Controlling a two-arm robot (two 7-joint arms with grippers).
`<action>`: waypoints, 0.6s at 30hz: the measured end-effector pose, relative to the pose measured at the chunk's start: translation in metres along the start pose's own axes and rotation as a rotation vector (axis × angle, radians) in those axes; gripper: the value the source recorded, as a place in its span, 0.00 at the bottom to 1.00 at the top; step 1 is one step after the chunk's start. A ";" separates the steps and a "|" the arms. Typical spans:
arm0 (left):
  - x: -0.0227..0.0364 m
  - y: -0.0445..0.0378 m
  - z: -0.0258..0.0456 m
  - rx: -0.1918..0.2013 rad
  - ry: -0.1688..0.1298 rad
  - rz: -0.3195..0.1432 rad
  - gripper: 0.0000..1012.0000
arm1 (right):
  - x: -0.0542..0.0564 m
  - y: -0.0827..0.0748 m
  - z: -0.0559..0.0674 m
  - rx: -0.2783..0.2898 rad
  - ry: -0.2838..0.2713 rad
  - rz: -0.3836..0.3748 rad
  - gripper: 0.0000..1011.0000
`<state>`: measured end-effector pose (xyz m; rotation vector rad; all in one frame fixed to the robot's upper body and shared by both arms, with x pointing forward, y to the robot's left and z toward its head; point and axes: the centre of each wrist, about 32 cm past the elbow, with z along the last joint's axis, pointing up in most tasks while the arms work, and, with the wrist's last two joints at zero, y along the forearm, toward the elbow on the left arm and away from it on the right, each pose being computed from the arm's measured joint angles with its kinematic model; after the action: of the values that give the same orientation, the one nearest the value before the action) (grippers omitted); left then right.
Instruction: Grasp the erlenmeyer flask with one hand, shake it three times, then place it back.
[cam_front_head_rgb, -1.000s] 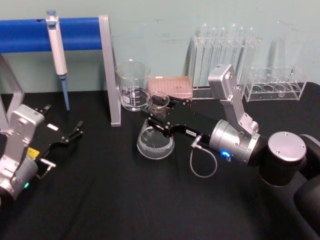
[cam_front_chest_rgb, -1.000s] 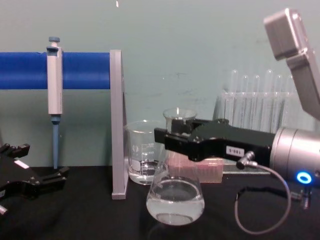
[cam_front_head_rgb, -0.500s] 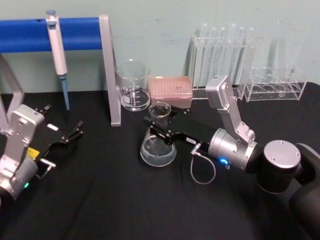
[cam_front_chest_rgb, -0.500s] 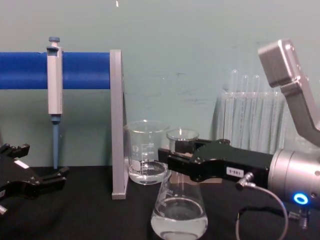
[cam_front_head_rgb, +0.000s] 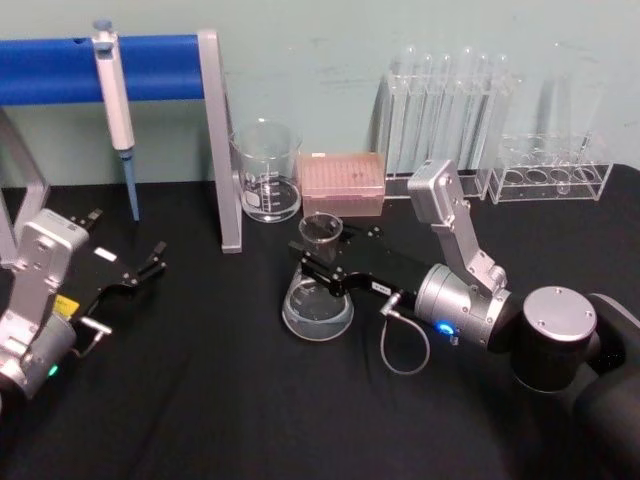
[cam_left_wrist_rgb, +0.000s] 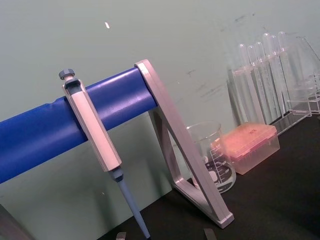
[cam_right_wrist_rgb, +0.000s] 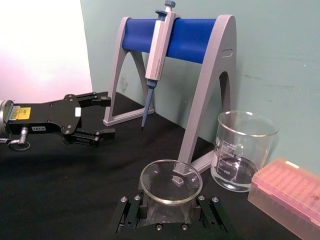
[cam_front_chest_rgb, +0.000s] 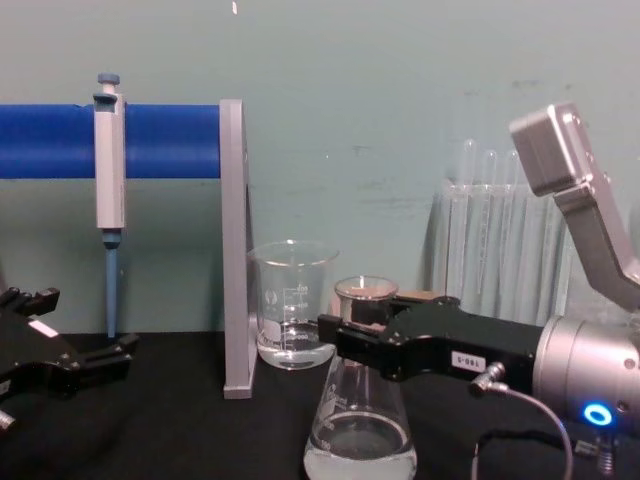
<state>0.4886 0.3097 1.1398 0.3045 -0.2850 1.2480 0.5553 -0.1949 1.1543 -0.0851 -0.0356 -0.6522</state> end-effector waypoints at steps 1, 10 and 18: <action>0.0000 0.0000 0.0000 0.000 0.000 0.000 0.99 | 0.000 0.000 0.000 -0.001 0.000 0.000 0.44; 0.0000 0.0000 0.0000 0.000 0.000 0.000 0.99 | 0.000 0.000 -0.002 -0.015 0.003 -0.004 0.44; 0.0000 0.0000 0.0000 0.000 0.000 0.000 0.99 | 0.001 0.001 -0.001 -0.030 -0.006 -0.008 0.44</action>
<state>0.4886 0.3097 1.1398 0.3044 -0.2850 1.2480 0.5564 -0.1949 1.1534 -0.1156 -0.0316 -0.6603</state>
